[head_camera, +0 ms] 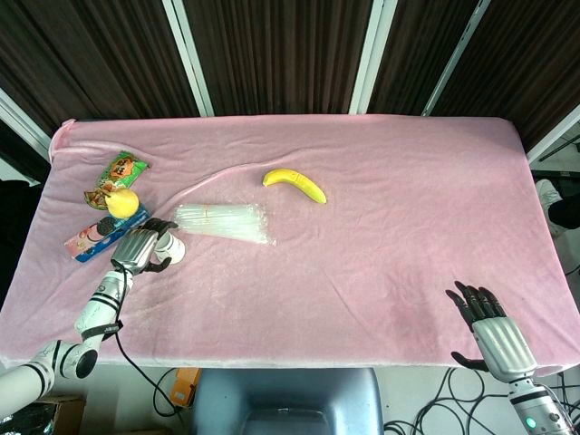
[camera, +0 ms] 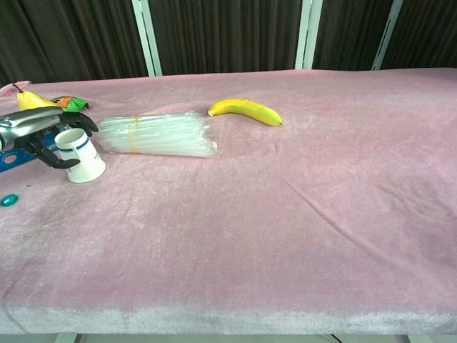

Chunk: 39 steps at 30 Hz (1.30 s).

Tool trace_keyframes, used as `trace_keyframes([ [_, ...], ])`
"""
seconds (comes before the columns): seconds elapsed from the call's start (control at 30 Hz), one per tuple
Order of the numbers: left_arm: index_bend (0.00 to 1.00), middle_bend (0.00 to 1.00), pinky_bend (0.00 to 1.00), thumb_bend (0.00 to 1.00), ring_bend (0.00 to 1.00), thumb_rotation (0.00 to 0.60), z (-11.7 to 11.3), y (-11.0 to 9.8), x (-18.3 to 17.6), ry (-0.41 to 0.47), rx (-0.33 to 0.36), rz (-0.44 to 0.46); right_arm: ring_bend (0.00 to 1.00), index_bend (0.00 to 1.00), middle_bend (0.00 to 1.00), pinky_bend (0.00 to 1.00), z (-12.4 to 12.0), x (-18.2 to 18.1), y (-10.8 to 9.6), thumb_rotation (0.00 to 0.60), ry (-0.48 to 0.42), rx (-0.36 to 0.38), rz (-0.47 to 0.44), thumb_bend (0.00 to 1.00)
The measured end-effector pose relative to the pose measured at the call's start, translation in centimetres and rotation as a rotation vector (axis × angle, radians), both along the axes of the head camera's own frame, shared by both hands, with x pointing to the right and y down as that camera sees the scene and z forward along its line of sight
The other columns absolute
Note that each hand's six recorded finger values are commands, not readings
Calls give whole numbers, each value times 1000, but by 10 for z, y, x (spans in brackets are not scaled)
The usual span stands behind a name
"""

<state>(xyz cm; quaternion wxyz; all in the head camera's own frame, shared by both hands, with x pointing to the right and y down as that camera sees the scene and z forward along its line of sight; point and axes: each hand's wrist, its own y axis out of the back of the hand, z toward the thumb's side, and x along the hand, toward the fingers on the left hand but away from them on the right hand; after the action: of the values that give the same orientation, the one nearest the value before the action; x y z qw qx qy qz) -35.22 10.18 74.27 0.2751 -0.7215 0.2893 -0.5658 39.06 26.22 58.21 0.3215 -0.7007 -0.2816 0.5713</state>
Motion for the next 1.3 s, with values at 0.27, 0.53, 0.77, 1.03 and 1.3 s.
trace_keyframes([
  [0.27, 566, 552, 674, 374, 468, 600, -2, -3, -7, -27, 62, -16, 0, 0, 0, 0, 1, 0, 0, 600, 3, -4, 0, 253],
  [0.53, 607, 593, 719, 384, 510, 600, -14, -2, -8, -21, 132, -6, 0, 0, 0, 0, 2, -1, 0, 600, 6, -6, -2, 253],
  [0.77, 593, 589, 716, 384, 509, 600, -41, 8, -23, -30, 196, 16, 0, 0, 0, 0, 5, -3, 1, 600, 10, -15, -8, 252],
  [1.03, 587, 588, 710, 383, 507, 600, -60, 55, -68, -115, 153, 11, 0, 0, 0, 0, 7, -6, 2, 600, 9, -20, -18, 252],
  [1.3, 556, 559, 645, 381, 481, 600, -49, 68, -82, -146, 118, 7, 0, 0, 0, 0, 9, -9, 3, 600, 11, -22, -24, 253],
])
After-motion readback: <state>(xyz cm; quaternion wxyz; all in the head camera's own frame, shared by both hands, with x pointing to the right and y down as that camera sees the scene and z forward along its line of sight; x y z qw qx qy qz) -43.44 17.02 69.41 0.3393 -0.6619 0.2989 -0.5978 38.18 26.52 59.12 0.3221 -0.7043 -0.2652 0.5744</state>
